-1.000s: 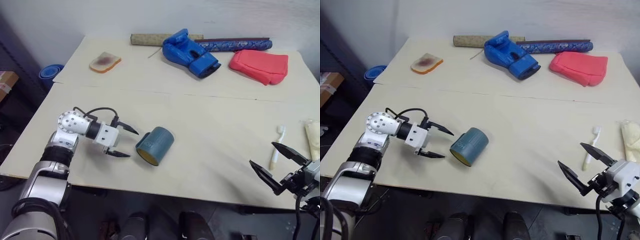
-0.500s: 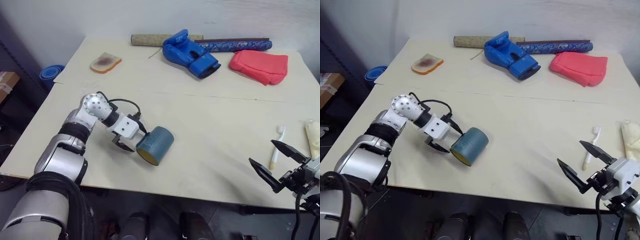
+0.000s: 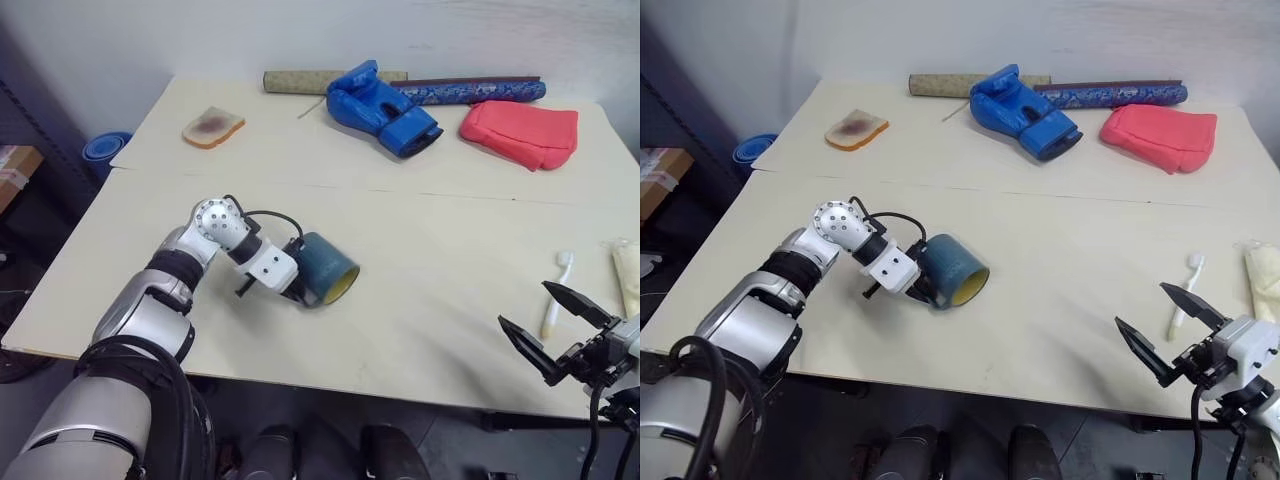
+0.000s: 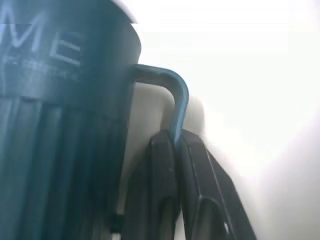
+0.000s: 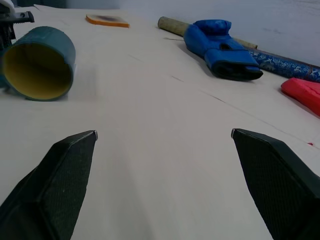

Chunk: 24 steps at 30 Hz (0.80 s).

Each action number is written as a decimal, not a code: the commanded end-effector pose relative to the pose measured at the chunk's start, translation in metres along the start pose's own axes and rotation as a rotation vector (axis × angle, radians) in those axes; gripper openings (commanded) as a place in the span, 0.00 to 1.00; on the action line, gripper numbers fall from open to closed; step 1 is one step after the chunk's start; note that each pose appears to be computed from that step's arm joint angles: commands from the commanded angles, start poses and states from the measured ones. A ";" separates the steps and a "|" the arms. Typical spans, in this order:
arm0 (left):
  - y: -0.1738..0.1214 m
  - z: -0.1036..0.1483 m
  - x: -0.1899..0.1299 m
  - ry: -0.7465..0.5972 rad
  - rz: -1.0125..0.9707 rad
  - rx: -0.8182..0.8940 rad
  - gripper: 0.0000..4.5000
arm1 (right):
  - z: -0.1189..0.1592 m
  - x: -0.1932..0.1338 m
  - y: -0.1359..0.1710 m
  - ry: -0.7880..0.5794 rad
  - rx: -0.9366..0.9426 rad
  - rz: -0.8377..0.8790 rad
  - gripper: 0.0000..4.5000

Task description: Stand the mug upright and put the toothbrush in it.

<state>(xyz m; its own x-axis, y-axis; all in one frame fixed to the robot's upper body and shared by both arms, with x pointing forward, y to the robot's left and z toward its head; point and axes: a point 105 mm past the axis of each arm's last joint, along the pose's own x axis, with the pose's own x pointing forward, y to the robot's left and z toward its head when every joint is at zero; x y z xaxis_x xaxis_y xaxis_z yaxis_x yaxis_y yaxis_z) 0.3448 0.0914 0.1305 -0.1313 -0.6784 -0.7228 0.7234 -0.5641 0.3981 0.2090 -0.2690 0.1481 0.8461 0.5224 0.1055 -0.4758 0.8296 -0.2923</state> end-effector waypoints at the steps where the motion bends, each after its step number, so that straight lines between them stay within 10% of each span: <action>1: -0.006 0.020 -0.006 -0.233 0.012 -0.121 0.00 | 0.005 0.005 0.003 -0.037 -0.014 0.005 1.00; 14: 0.036 0.086 0.017 -0.956 0.115 -0.712 0.00 | 0.001 0.016 0.006 -0.062 -0.012 0.022 1.00; 24: 0.031 0.043 0.049 -0.736 0.231 -0.866 0.00 | 0.006 0.016 0.005 -0.080 -0.034 0.003 1.00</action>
<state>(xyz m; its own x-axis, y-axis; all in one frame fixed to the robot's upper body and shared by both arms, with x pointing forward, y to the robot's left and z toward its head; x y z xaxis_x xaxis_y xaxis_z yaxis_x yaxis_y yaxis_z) 0.3255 0.0112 0.1415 -0.1462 -0.9891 0.0189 0.9577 -0.1463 -0.2477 0.2212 -0.2560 0.1449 0.8301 0.5377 0.1477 -0.4819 0.8251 -0.2949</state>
